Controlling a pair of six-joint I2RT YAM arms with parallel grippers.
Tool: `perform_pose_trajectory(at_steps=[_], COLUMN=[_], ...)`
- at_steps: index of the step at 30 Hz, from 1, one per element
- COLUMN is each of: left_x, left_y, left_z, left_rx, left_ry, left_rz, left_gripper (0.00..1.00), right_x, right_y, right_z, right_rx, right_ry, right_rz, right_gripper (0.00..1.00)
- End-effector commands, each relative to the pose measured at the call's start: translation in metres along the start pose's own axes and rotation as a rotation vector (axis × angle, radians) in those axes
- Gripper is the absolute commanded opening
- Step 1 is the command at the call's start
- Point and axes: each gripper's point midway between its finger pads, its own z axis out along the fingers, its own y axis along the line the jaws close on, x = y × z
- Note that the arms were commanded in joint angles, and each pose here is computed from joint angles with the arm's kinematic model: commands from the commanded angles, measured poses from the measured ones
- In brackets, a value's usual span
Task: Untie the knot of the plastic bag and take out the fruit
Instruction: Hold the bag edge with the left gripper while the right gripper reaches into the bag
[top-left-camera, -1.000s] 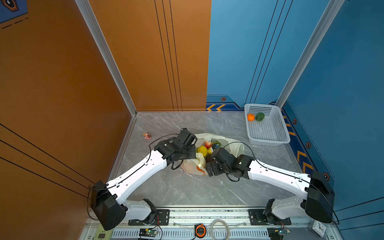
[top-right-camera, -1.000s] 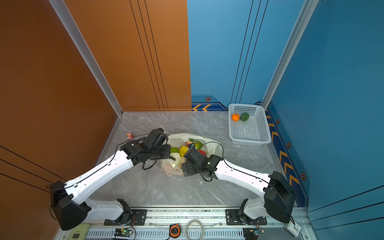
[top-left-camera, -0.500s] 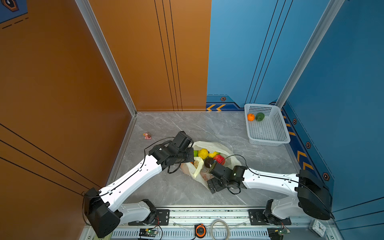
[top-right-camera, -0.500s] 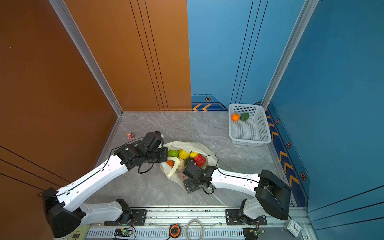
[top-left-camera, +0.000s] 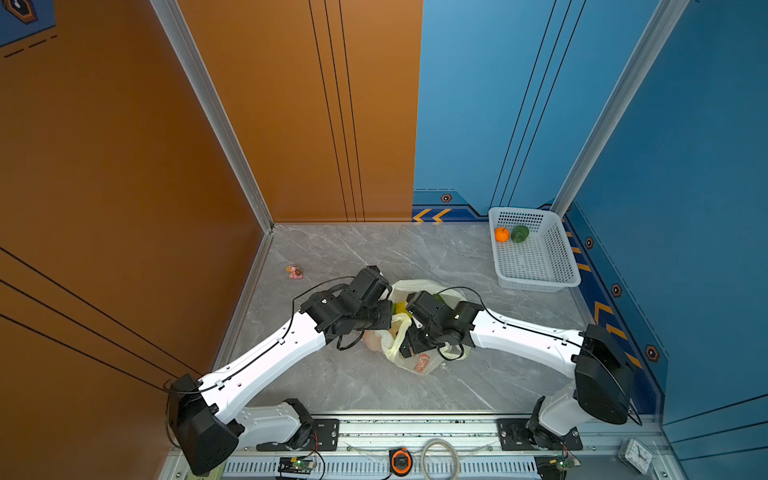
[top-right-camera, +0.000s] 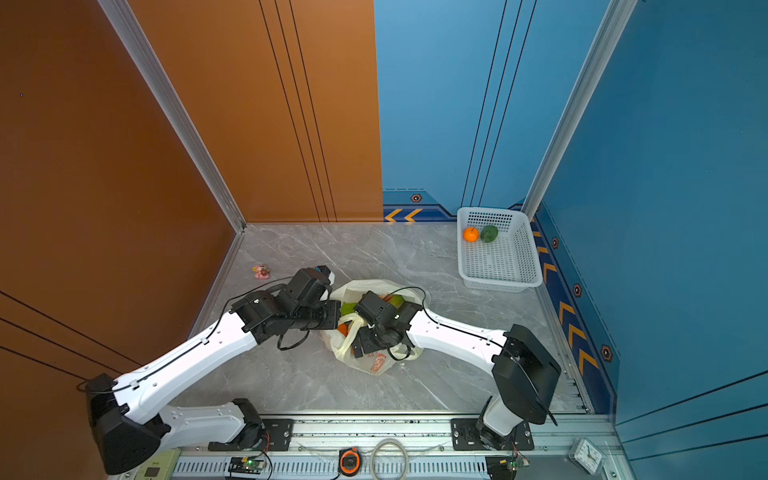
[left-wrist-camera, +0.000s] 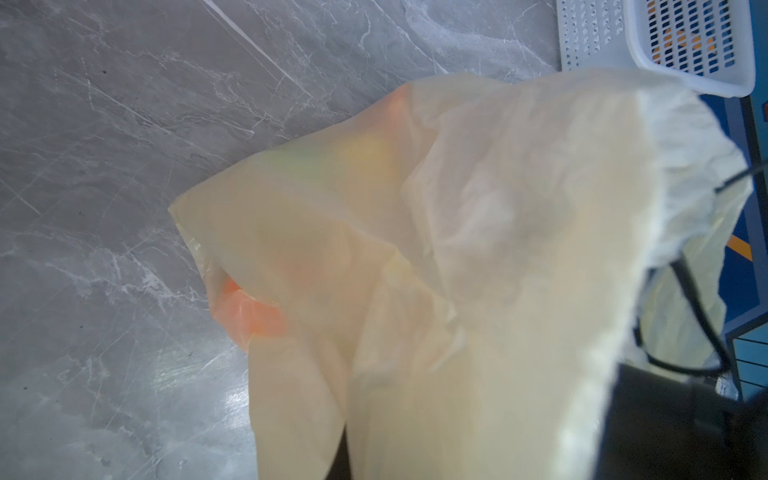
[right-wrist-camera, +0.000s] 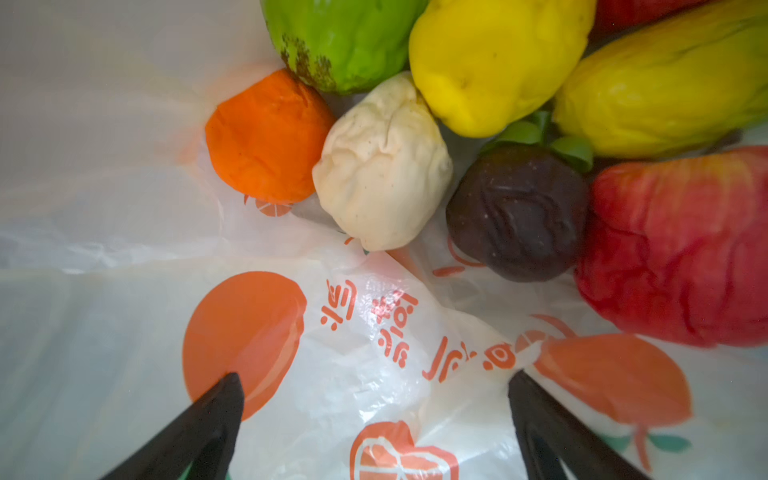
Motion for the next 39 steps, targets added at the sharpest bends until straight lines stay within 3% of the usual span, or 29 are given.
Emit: perform_pose_trajectory(at_steps=[1, 5, 8, 11, 14, 19, 22, 29, 34, 39], left_x=[0.009, 0.015, 0.017, 0.017, 0.018, 0.018, 0.016, 0.005, 0.002, 0.007], left_y=[-0.004, -0.001, 0.004, 0.006, 0.008, 0.009, 0.007, -0.002, 0.000, 0.001], left_z=[-0.004, -0.003, -0.004, -0.006, -0.006, -0.006, -0.007, -0.011, -0.011, -0.011], left_rx=[0.030, 0.028, 0.017, 0.011, 0.006, 0.001, 0.009, 0.023, 0.023, 0.033], left_ry=[0.018, 0.026, 0.018, 0.010, 0.007, 0.004, 0.004, -0.015, -0.019, -0.011], left_rz=[0.063, 0.088, 0.087, 0.083, 0.083, 0.081, 0.083, 0.086, 0.053, 0.060], left_gripper=[0.00, 0.00, 0.00, 0.00, 0.00, 0.00, 0.00, 0.00, 0.00, 0.00], right_x=[-0.016, -0.051, -0.057, -0.037, -0.013, 0.012, 0.010, 0.009, 0.013, -0.018], right_y=[0.003, -0.012, -0.040, -0.077, -0.108, -0.132, -0.113, -0.032, -0.015, -0.012], right_z=[0.007, 0.004, -0.004, -0.012, -0.029, -0.048, -0.054, -0.034, -0.021, -0.011], right_rx=[-0.051, -0.010, 0.092, 0.212, 0.356, 0.443, 0.421, 0.201, 0.130, 0.109], right_ry=[0.044, -0.020, -0.072, -0.040, 0.012, 0.095, 0.104, 0.135, 0.135, 0.080], right_rz=[0.013, 0.114, 0.215, 0.284, 0.272, 0.274, 0.200, 0.082, 0.060, 0.065], right_gripper=[0.98, 0.98, 1.00, 1.00, 1.00, 1.00, 1.00, 1.00, 1.00, 0.99])
